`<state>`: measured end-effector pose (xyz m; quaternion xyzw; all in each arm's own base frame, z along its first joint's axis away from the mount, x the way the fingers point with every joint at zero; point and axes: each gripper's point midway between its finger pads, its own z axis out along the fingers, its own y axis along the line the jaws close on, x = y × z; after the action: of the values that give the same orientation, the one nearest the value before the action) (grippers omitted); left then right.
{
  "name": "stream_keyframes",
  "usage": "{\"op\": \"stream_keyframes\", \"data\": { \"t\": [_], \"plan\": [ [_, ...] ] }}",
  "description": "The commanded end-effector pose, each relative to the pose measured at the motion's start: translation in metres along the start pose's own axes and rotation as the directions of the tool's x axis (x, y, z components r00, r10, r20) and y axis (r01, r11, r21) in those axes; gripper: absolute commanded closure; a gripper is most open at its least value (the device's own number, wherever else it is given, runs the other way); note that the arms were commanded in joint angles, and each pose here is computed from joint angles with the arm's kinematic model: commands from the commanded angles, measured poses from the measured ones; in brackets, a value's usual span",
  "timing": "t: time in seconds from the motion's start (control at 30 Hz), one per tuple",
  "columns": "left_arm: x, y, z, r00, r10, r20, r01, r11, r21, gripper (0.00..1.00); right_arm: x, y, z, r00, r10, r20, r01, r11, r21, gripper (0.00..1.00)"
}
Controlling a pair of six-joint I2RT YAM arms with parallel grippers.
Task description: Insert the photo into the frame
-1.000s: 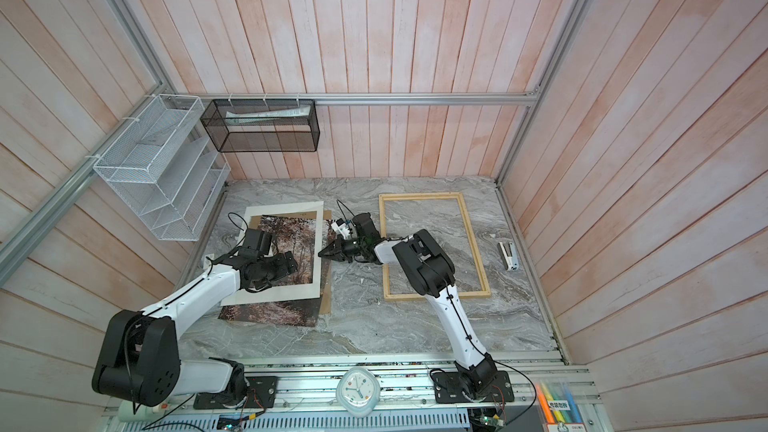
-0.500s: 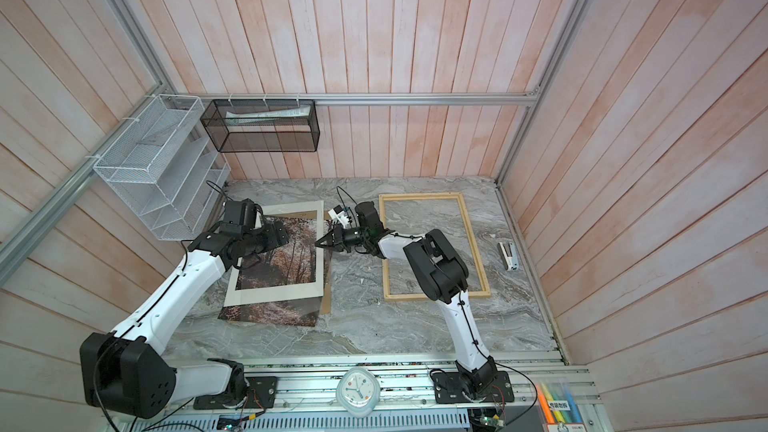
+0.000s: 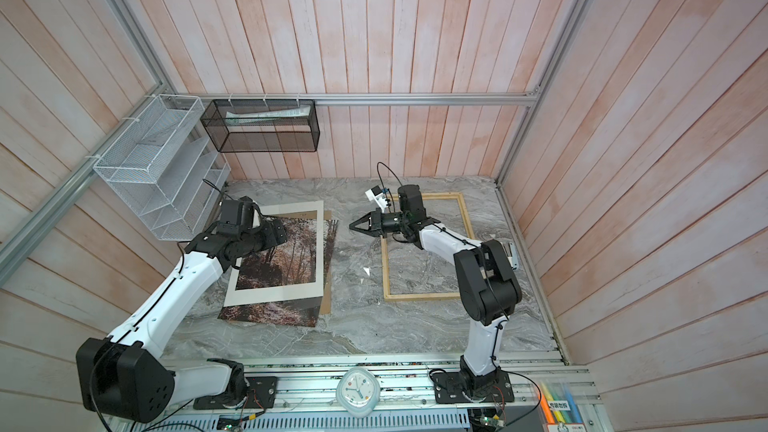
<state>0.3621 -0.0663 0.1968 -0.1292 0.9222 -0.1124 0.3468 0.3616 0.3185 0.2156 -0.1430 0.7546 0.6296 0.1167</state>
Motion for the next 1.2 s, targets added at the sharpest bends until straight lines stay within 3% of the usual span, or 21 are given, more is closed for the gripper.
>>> {"op": "stream_keyframes", "data": {
  "t": [0.0, 0.13, 0.23, 0.4, 0.8, 1.17],
  "plan": [
    [0.002, -0.008, 0.012, 1.0, -0.005, 0.011, 0.005, 0.998, 0.057, 0.06, 0.013, 0.005, -0.043, 0.999, -0.031, -0.024, 0.032, 0.999, 0.03, 1.0],
    [0.013, -0.025, 0.033, 1.0, -0.011, -0.022, 0.014, 0.99, 0.141, 0.07, 0.006, -0.015, -0.097, 0.999, -0.026, 0.037, 0.019, 0.98, 0.197, 1.0],
    [0.021, -0.043, 0.048, 0.999, 0.0, -0.044, 0.01, 0.976, 0.217, 0.07, -0.002, -0.023, -0.121, 0.993, -0.021, 0.118, -0.006, 0.974, 0.224, 1.0],
    [0.038, -0.071, 0.068, 0.994, 0.009, -0.106, 0.026, 0.945, 0.327, 0.07, -0.008, -0.057, -0.151, 0.987, -0.006, 0.158, -0.048, 0.941, 0.336, 1.0],
    [0.083, -0.129, 0.132, 0.966, 0.115, -0.231, -0.002, 0.9, 0.436, 0.08, -0.004, -0.125, -0.168, 0.988, 0.039, 0.149, -0.083, 0.949, 0.305, 1.0],
    [0.094, -0.145, 0.155, 0.95, 0.148, -0.276, -0.007, 0.892, 0.453, 0.08, 0.006, -0.19, -0.199, 0.971, 0.155, 0.183, -0.219, 0.886, 0.408, 1.0]
  ]
}}
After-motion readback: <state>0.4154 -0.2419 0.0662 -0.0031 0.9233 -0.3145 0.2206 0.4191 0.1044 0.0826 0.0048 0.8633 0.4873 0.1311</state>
